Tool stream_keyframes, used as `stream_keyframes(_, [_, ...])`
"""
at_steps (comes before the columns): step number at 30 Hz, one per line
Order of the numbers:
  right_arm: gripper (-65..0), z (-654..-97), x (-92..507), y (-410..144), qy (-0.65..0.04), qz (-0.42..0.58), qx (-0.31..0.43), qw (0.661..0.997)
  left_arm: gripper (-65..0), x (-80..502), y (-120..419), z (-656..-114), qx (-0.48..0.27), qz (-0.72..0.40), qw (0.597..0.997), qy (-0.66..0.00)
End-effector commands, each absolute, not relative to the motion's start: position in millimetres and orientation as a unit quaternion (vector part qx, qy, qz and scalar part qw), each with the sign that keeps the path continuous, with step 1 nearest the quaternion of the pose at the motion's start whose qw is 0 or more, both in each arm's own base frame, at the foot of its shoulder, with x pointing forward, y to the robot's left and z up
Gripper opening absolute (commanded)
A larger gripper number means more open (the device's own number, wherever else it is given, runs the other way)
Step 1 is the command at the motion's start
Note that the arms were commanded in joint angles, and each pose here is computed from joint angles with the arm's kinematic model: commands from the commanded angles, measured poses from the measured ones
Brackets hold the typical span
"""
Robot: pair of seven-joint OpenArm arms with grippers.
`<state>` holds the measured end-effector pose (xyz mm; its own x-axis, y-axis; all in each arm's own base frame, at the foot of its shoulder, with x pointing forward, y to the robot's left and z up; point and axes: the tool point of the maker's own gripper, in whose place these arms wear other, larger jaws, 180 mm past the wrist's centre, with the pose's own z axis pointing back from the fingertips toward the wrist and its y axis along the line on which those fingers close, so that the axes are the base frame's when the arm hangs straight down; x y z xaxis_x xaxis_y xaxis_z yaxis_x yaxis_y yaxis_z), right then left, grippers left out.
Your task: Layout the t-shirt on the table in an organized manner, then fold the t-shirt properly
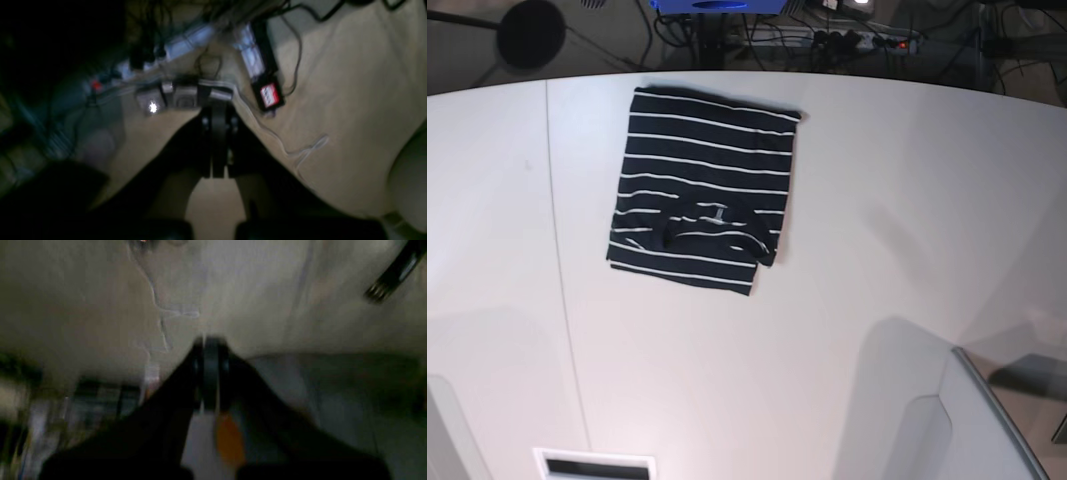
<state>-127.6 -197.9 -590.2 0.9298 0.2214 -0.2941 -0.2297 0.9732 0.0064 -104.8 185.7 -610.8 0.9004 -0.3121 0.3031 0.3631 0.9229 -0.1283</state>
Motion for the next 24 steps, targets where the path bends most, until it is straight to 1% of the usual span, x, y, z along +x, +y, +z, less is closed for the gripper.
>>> stream_keyframes(1, [-64.8,-596,-151,-203,0.176,0.117,-0.013,0.977,-65.0,-118,189,-612,-0.095,-0.164,0.974,-0.128])
stream_keyframes(3, [-64.8,-618,-158,-207,0.179,0.117,-0.009,0.977,-65.0,-121,190,-621,-0.095,-0.140,0.980,-0.101])
stream_keyframes(5, [-64.5,-633,-159,-213,0.159,0.117,-0.006,0.980,-65.0,-113,184,-629,-0.099,-0.125,0.983,-0.087])
stream_keyframes(8, [-64.4,-643,-145,-205,0.088,0.130,0.009,0.988,-65.0,-83,181,-635,-0.097,-0.124,0.982,-0.105])
stream_keyframes(9, [-64.4,-647,-123,-202,0.049,0.141,0.014,0.989,-65.0,-77,181,-635,-0.097,-0.124,0.981,-0.110])
stream_keyframes(10, [-64.4,-648,-114,-200,0.033,0.151,0.017,0.988,-65.0,-74,181,-636,-0.097,-0.122,0.981,-0.112])
stream_keyframes(13, [-64.4,-648,-111,-204,0.032,0.162,0.016,0.986,-65.0,-57,176,-638,-0.096,-0.114,0.981,-0.127])
stream_keyframes(15, [-64.4,-647,-107,-211,0.026,0.163,0.010,0.986,-65.0,-57,160,-639,-0.109,-0.115,0.979,-0.129])
stream_keyframes(17, [-64.4,-648,-102,-209,0.015,0.165,0.013,0.986,-65.0,-57,155,-639,-0.114,-0.117,0.978,-0.129])
stream_keyframes(20, [-64.4,-648,-97,-205,0.005,0.167,0.016,0.986,-65.0,-44,142,-640,-0.122,-0.119,0.974,-0.146])
stream_keyframes(24, [-64.4,-650,-85,-198,-0.011,0.168,0.021,0.986,-65.0,-28,139,-640,-0.123,-0.121,0.972,-0.160])
